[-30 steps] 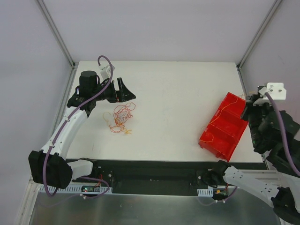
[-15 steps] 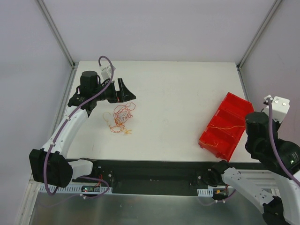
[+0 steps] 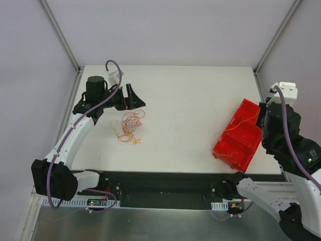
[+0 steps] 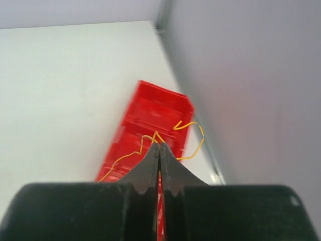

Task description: Untangle the cables

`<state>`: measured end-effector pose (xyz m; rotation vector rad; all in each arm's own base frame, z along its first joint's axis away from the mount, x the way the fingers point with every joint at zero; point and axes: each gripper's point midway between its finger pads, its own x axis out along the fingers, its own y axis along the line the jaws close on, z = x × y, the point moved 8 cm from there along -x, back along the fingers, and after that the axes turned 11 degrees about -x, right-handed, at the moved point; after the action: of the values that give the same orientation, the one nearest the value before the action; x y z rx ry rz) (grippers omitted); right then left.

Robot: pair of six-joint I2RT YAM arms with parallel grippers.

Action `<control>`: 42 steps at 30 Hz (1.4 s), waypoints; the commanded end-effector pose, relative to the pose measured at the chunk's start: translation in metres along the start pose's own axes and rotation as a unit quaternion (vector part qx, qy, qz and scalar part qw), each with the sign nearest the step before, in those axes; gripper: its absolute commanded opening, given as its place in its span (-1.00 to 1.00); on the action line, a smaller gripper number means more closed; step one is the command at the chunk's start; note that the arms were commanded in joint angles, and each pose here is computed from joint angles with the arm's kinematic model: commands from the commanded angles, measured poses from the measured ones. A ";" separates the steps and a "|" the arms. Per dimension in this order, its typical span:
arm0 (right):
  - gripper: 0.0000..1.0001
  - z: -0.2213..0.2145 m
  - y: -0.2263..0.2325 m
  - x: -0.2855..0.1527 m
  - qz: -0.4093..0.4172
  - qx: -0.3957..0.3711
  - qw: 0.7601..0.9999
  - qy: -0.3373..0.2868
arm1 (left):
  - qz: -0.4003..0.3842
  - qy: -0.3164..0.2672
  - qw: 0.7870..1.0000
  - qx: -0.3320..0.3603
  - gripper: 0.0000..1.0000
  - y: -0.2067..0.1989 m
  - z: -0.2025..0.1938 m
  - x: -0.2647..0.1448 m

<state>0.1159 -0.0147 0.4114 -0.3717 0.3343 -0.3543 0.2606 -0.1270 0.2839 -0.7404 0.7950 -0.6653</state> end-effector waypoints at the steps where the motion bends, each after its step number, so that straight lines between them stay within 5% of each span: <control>1: -0.99 0.025 0.048 0.003 0.191 0.016 0.979 -0.062 | -0.014 -0.006 1.000 0.019 0.76 -0.003 0.003 -0.001; 9: -0.99 0.026 0.040 -0.012 0.232 0.023 0.968 -0.092 | -0.014 -0.004 1.000 0.017 0.75 -0.002 0.003 0.000; 15: -0.99 0.026 0.008 -0.019 0.158 0.028 0.981 -0.106 | -0.014 -0.002 1.000 0.015 0.75 -0.002 0.003 0.001; 22: -0.99 0.017 -0.002 0.010 -0.024 -0.029 0.998 -0.058 | -0.017 0.001 1.000 0.015 0.75 -0.002 0.003 0.002; 29: -0.99 0.034 -0.021 0.019 -0.089 -0.002 0.995 -0.038 | -0.020 0.004 1.000 0.015 0.75 -0.002 0.003 0.002; 37: -0.99 0.007 -0.012 0.044 -0.129 -0.030 0.991 0.036 | -0.023 0.000 1.000 0.021 0.75 -0.005 0.002 -0.001; 42: -0.99 -0.047 0.027 0.052 -0.030 0.018 0.994 0.100 | -0.023 0.000 1.000 0.020 0.75 -0.005 0.003 -0.001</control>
<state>0.1546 -0.0361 0.3922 -0.4238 0.4019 -0.5528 0.2625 -0.1279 0.2802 -0.7449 0.8117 -0.6670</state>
